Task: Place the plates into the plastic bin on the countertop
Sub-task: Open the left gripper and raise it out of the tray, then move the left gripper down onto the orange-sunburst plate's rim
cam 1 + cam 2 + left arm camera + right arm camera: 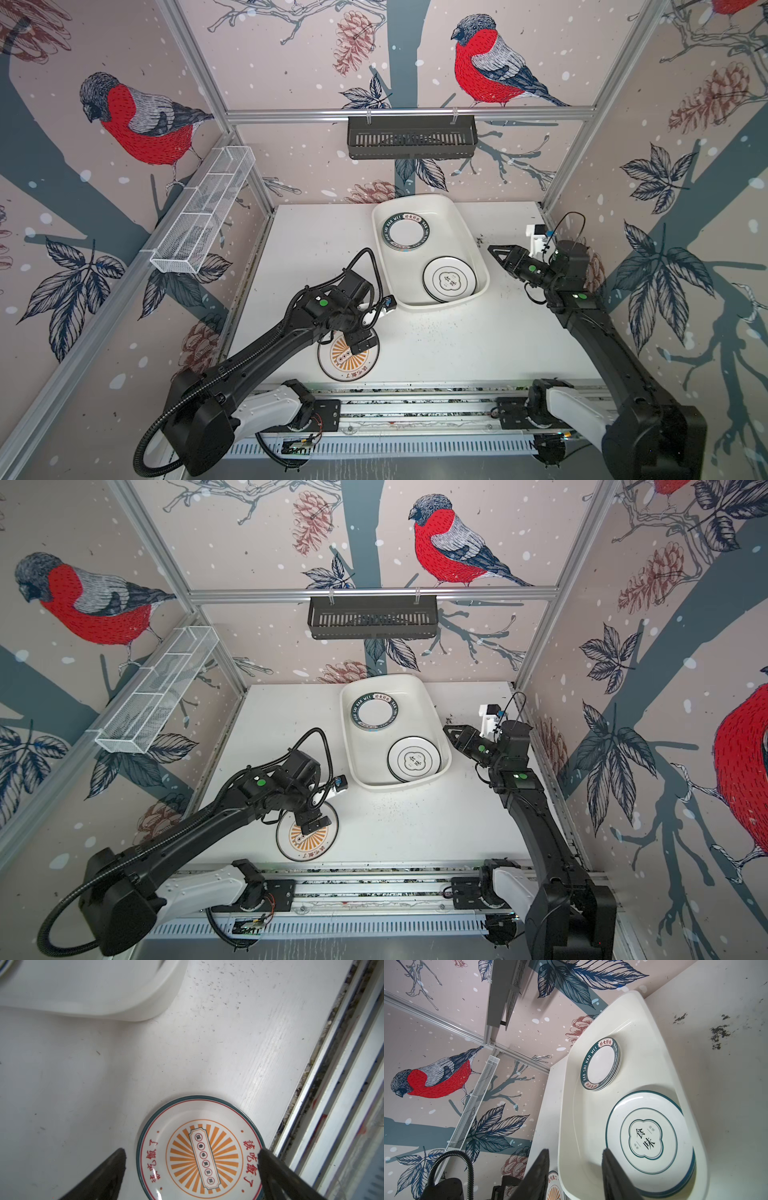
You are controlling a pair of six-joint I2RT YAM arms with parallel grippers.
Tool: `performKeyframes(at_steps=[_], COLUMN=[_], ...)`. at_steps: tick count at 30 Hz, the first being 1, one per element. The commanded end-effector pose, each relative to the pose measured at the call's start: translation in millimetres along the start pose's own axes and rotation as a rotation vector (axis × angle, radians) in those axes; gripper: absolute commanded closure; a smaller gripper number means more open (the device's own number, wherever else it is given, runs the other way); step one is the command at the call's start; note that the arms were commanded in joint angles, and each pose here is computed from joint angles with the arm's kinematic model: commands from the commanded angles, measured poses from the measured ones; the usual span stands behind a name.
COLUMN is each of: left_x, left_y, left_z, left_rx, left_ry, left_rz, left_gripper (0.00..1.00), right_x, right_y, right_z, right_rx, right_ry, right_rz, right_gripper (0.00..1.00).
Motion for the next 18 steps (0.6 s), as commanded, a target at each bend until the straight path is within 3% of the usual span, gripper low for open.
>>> performKeyframes(at_steps=[1,7,18], left_x=[-11,-29,-52], left_y=[2,4,-5], left_z=[-11,-44,-64], left_rx=[-0.063,-0.171,-0.188], left_ry=[-0.029,-0.011,-0.006], left_rz=[0.019,0.021,0.066], left_gripper=[0.02,0.02,0.02], right_x=[3,5,8], right_y=[5,3,-1], right_z=[7,9,8], right_rx=[0.015,0.019,0.012], right_ry=[0.010,0.009,-0.001], right_rz=[-0.033,-0.033,-0.041], right_gripper=[0.56,0.56,0.56])
Point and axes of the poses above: each gripper's point midway between its finger pads, its own x axis back along the fingers, its own z axis along the line the jaws close on, y = z × x, the point moved 5 cm from there along x, back along the fingers, and after that the axes turned 4 degrees about -x, right-handed, at the moved point
